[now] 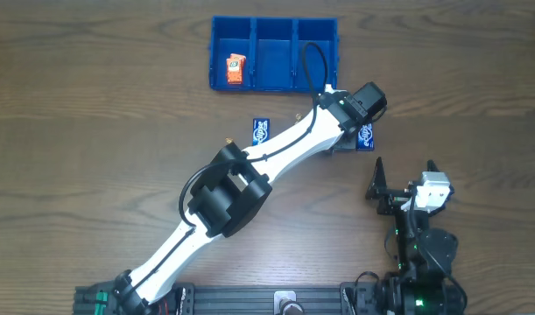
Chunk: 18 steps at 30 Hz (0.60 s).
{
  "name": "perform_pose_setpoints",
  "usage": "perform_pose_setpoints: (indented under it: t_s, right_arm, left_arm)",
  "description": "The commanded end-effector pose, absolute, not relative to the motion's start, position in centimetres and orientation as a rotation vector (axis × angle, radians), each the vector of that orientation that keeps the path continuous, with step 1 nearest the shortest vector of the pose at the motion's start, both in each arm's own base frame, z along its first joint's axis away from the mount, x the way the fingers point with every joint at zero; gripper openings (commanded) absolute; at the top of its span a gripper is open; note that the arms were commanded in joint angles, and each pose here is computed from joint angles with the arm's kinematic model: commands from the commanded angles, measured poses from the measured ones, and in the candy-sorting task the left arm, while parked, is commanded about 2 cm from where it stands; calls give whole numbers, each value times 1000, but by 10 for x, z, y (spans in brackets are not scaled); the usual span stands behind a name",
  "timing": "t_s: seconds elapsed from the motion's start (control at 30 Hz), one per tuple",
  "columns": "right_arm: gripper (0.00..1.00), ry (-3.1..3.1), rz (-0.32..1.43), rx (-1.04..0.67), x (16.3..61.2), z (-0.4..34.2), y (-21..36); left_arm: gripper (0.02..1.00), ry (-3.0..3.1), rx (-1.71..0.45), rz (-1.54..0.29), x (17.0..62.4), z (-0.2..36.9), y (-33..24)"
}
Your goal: Sort Candies Into Trays
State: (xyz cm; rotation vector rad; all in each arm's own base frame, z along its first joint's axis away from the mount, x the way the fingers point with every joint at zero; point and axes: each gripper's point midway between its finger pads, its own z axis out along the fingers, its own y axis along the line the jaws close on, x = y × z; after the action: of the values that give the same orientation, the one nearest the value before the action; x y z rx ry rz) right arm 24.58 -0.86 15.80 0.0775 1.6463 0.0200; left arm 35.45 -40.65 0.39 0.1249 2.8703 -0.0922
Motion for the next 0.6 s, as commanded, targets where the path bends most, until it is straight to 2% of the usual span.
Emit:
perform_pose_setpoints:
  t_s: [0.03, 0.17, 0.43, 0.6]
  right_arm:
    - [998, 1648, 4, 74, 246, 156, -10]
    - [998, 1648, 4, 74, 246, 156, -10]
    - [998, 1648, 4, 74, 246, 156, -10]
    - [998, 1648, 4, 74, 246, 156, -10]
  left_arm:
    - [327, 2889, 117, -39, 354, -13, -400]
    - [270, 2855, 91, -72, 371, 5, -398]
    - [253, 2641, 39, -96, 434, 117, -362]
    - [244, 2535, -51, -76, 466, 190, -298]
